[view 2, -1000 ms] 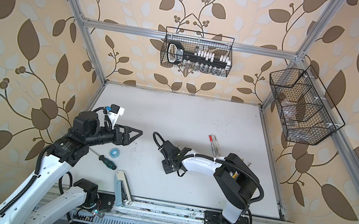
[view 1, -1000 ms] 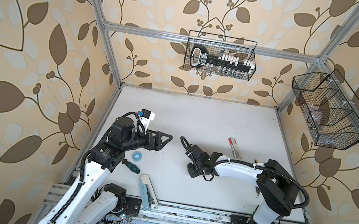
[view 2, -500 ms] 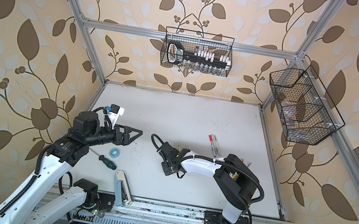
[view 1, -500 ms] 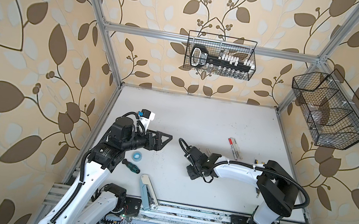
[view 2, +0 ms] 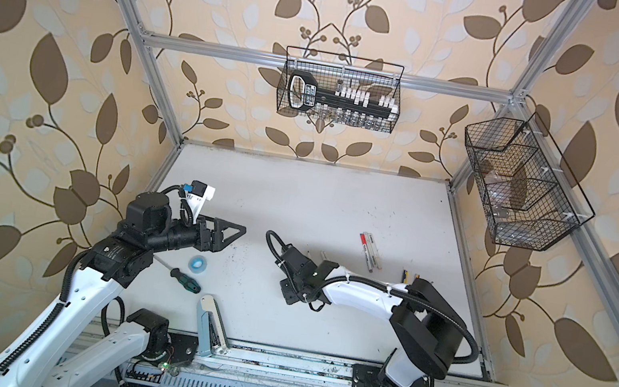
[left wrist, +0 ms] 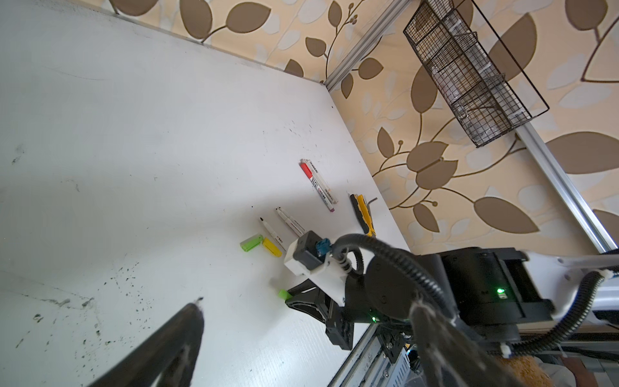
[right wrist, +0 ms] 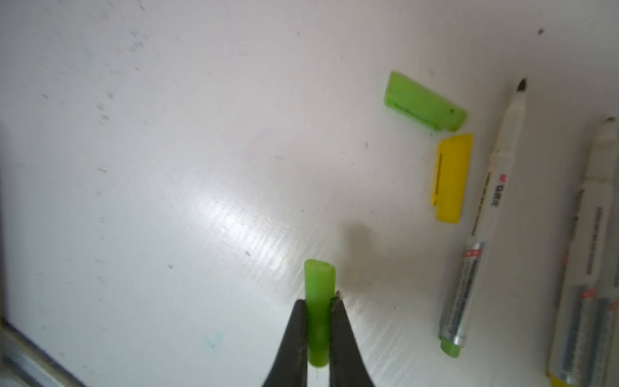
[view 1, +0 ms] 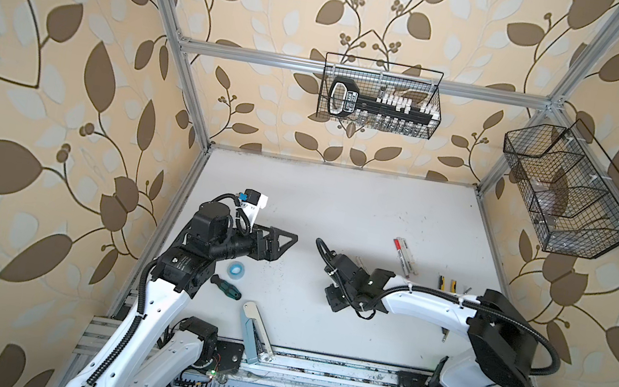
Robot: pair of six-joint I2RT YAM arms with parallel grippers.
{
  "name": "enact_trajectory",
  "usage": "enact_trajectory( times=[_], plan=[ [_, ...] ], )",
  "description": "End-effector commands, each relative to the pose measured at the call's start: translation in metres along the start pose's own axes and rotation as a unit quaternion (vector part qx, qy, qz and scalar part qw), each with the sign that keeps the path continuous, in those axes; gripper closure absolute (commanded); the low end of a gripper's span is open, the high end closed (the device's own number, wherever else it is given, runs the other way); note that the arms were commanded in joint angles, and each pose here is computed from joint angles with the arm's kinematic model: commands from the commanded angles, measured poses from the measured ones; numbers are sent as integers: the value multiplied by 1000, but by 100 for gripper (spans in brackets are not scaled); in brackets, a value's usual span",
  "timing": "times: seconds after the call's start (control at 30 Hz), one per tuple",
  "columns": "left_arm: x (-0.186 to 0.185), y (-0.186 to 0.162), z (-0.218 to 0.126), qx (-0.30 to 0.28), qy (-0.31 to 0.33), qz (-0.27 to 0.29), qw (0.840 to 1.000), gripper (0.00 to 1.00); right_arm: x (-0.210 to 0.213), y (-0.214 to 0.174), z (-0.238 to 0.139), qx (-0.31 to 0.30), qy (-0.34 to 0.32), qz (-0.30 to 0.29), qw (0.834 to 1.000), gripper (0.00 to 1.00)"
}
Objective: Insert the pens into the pen caps
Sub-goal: 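Lift the green cap off the table with the right gripper, then carry the green cap to the left gripper while the left gripper closes on it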
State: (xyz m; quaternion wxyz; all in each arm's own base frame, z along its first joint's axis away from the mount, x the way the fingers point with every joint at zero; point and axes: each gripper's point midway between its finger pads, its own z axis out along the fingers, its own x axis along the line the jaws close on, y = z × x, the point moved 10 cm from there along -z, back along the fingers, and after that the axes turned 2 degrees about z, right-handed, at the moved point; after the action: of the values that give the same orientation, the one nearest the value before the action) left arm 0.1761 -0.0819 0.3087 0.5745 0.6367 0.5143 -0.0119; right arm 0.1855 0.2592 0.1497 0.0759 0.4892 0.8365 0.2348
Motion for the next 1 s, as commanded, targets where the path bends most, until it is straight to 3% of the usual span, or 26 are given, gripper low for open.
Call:
enact_trajectory(
  times=[0.0,0.2,0.5,0.7,0.97],
  plan=[
    [-8,6,-4,-11,-34,14,999,1,9,20,-30,-89,53,3,995,93],
    [-10,6,1,7,-77,9,997,5,10,37,-83,-196,102,3,975,93],
    [-12,5,12,35,-162,-9,986,17,17,41,-138,-306,181,-14,935,92],
    [-17,1,17,55,-193,-7,980,25,28,43,-148,-324,206,-27,923,91],
    [-21,-3,22,76,-206,-4,976,43,44,48,-149,-330,209,-44,919,92]
  ],
)
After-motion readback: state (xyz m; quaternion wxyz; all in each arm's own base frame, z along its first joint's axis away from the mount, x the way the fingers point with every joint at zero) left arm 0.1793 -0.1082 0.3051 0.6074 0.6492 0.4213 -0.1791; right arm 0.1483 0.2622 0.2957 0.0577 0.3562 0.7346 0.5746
